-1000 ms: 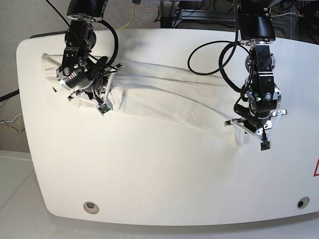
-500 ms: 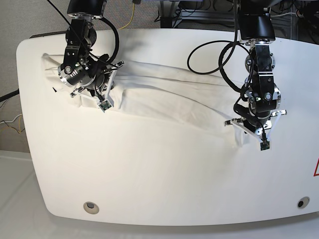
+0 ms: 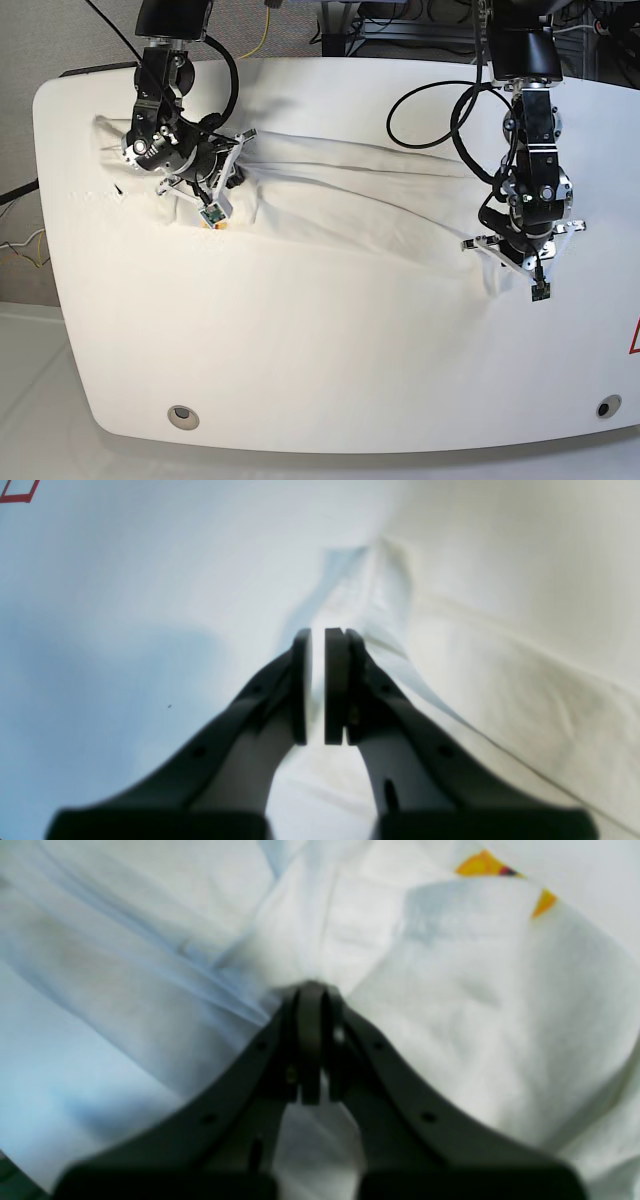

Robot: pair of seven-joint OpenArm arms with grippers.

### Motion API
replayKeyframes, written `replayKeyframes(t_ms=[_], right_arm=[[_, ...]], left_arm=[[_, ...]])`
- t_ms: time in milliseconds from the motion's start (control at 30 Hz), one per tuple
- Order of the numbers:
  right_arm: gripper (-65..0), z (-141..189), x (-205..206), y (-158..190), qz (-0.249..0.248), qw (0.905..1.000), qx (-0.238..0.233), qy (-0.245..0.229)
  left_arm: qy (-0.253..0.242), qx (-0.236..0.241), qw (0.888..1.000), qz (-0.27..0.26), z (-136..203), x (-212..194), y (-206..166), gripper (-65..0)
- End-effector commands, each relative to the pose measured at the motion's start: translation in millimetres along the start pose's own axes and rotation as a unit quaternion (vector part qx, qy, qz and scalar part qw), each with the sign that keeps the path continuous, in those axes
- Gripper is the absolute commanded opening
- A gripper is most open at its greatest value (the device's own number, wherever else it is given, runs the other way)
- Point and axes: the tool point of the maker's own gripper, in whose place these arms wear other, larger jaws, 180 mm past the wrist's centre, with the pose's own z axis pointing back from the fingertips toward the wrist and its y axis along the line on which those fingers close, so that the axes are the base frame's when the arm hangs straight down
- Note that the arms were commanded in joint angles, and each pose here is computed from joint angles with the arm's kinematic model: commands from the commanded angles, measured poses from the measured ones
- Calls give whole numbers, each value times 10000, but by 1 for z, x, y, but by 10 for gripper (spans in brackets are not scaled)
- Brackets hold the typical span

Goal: Fold the T-shirt properly

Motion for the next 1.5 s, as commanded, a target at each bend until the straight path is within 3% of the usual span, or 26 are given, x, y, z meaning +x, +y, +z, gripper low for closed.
replayKeyframes(t_ms=[0,533,600,800,933,1167,1467], right_arm=[[-649,-8,-26,0,-6,9984,0,567],[-649,-20,-2,-15,-81,9990,27,428],[-649,-20,-2,-15,-81,9990,27,428],[-649,-21,-2,-14,-68,9990,34,431],[-649,-19,-3,-19,-44,9989,-15,459],[-649,-18,-4,-22,-21,9989,-45,470],[-649,-17,-4,-23,-15,9988,-58,477]], left_arm=[[-318,126,9994,-45,4,21,10,-612],[-140,347,9991,-208,-5,15,39,-603],[-46,255,9991,-346,-9,11,42,-577],[386,-224,9960,-771,-24,-13,64,-376],[533,-691,9874,-1321,-33,-17,55,-296],[684,-1379,9609,-2302,-35,-30,43,-272],[654,-1287,9628,-2284,-36,-14,47,-271]])
